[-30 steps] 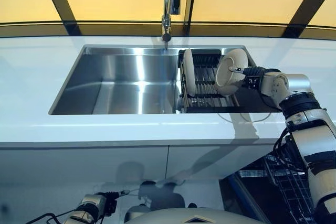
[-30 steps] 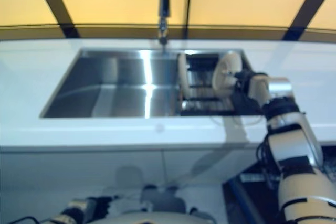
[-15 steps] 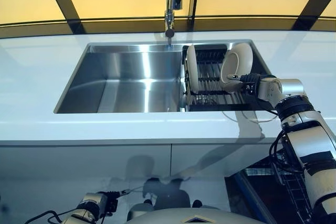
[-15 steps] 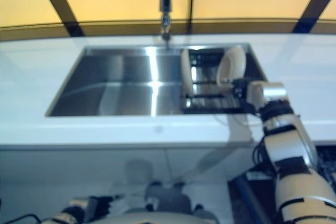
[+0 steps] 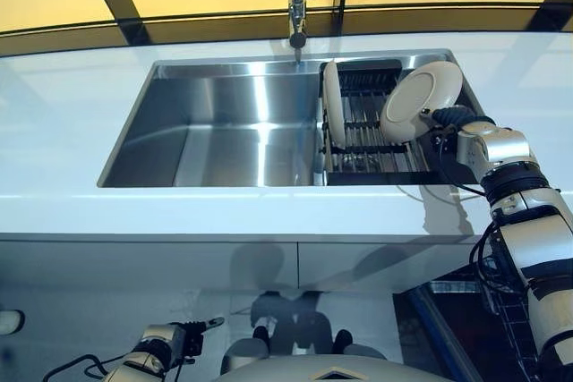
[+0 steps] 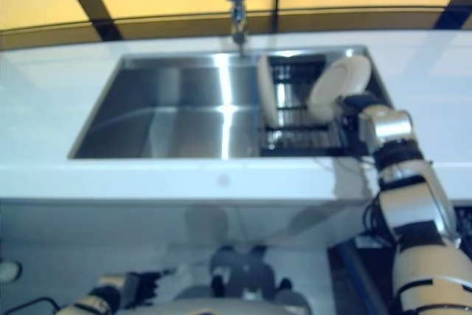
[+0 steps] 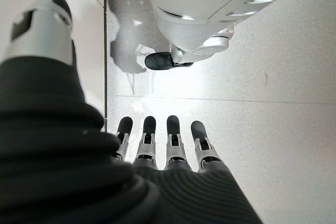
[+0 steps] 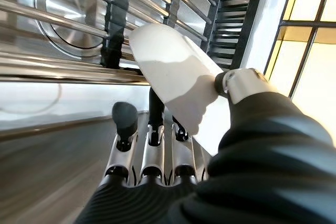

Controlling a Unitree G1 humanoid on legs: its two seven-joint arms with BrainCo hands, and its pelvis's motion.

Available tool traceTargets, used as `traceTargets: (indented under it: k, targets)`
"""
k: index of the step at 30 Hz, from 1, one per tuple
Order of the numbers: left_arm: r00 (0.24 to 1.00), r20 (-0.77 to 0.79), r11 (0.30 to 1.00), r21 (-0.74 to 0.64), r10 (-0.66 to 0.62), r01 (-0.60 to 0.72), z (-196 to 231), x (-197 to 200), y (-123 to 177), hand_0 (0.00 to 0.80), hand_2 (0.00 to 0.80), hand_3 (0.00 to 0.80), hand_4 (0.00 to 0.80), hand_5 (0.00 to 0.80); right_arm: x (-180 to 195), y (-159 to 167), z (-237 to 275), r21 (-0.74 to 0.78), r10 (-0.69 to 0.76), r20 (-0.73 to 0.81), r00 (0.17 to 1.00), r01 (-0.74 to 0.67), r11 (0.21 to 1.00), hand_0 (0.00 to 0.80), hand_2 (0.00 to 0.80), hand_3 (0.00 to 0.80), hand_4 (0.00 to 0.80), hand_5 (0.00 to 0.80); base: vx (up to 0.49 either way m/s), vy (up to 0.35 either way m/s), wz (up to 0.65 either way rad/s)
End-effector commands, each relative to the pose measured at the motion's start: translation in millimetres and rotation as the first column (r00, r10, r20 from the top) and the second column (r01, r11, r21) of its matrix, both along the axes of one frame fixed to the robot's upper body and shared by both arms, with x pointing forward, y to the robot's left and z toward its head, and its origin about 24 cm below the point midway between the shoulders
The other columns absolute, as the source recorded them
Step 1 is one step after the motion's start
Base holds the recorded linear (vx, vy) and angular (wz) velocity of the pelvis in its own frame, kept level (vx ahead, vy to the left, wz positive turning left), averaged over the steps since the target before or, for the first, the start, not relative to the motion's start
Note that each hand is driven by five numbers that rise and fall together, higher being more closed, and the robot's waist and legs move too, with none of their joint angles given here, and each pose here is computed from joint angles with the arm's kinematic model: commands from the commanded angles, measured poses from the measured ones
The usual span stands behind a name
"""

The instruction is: Take plates into dishwasher

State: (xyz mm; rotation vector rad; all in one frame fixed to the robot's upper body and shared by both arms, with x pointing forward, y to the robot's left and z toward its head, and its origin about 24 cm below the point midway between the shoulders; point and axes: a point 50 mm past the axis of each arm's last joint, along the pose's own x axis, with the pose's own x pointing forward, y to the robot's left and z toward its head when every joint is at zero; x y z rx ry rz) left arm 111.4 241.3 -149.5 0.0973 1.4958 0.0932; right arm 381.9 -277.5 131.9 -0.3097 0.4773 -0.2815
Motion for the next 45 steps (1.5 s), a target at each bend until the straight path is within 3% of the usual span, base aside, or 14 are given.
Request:
traceTargets:
  k: [1,9,26,36,45]
  targets:
    - [0.996,-0.02,0.994,0.064,-0.088,0.089,6,12,14,0.0,0.0,0.0,0.0,0.0,5,-19,48,-0.15,-0.019,0.148,0.989,0.041,0.988,0.8,0.8,0.8,0.8,0.8,0.0,0.0,0.0]
    - [0.995,-0.015,0.993,0.064,-0.099,0.1,7,11,20,0.0,0.0,0.0,0.0,0.0,4,-18,60,-0.164,0.005,0.215,0.977,0.031,0.986,0.8,0.8,0.8,0.8,0.8,-0.015,0.005,0.0]
    - [0.992,0.03,0.991,0.064,-0.122,0.12,8,11,25,0.0,0.0,0.0,0.0,0.0,-3,-22,147,-0.244,0.106,0.428,0.897,0.002,0.97,0.8,0.8,0.8,0.8,0.8,-0.058,0.033,-0.07]
    - [0.991,0.039,0.989,0.072,-0.129,0.126,6,1,27,0.0,0.0,0.0,0.0,0.0,-14,-29,184,-0.282,0.16,0.472,0.867,-0.024,0.959,0.8,0.8,0.8,0.8,0.8,-0.05,0.03,-0.07]
    - [0.986,0.053,0.984,0.086,-0.16,0.155,4,-8,30,0.0,0.0,0.0,0.0,0.0,-32,-53,202,-0.362,0.153,0.425,0.892,0.012,0.932,0.8,0.8,0.8,0.8,0.8,-0.02,0.031,-0.09]
